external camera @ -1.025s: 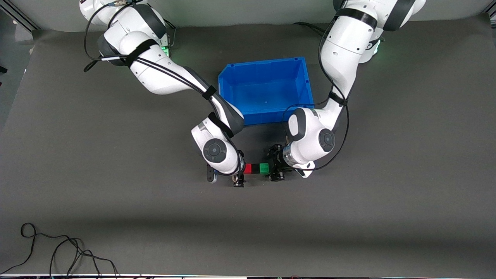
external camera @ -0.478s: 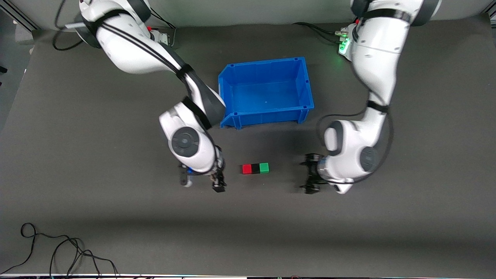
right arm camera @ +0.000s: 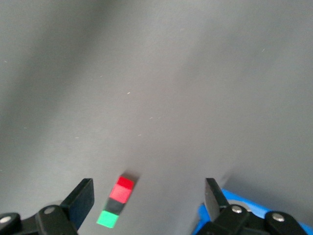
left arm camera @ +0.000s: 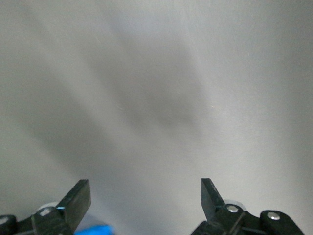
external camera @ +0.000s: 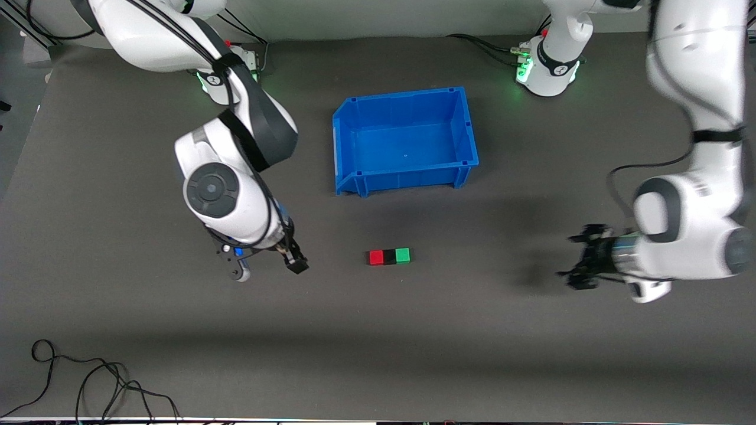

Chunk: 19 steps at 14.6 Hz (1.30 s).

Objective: Attach green and red cubes to black cube

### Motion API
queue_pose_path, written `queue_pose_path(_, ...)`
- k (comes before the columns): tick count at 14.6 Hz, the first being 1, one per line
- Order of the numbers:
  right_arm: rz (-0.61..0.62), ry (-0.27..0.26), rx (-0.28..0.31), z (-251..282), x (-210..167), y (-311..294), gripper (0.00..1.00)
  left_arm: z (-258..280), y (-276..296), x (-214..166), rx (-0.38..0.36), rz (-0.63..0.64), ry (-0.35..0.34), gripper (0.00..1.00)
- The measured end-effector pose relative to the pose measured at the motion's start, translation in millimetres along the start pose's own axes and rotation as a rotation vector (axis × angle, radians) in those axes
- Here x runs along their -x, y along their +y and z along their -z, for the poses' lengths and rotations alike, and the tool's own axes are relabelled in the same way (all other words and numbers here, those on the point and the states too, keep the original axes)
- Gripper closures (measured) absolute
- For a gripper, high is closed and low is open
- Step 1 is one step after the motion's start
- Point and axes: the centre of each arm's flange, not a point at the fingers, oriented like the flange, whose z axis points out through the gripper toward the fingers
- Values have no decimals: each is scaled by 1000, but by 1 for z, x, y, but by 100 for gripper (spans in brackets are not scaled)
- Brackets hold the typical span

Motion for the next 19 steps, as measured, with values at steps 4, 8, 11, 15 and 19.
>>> queue_pose_path(4,180,21,2,38,-27,49,0,72,-32,18,-60,-214,53,0)
queue_pose_path(8,421,68,-35,97,-59,116,0,122,-44,54,-138,-455,86,0)
queue_pose_path(11,617,107,-43,132,-99,172,0,153,-39,77,-151,-707,119,0)
queue_pose_path(15,840,95,-4,157,-154,228,0,175,-30,115,-214,-1008,189,0)
queue_pose_path(19,903,121,-23,182,-172,240,0,197,-38,129,-213,-1080,235,0)
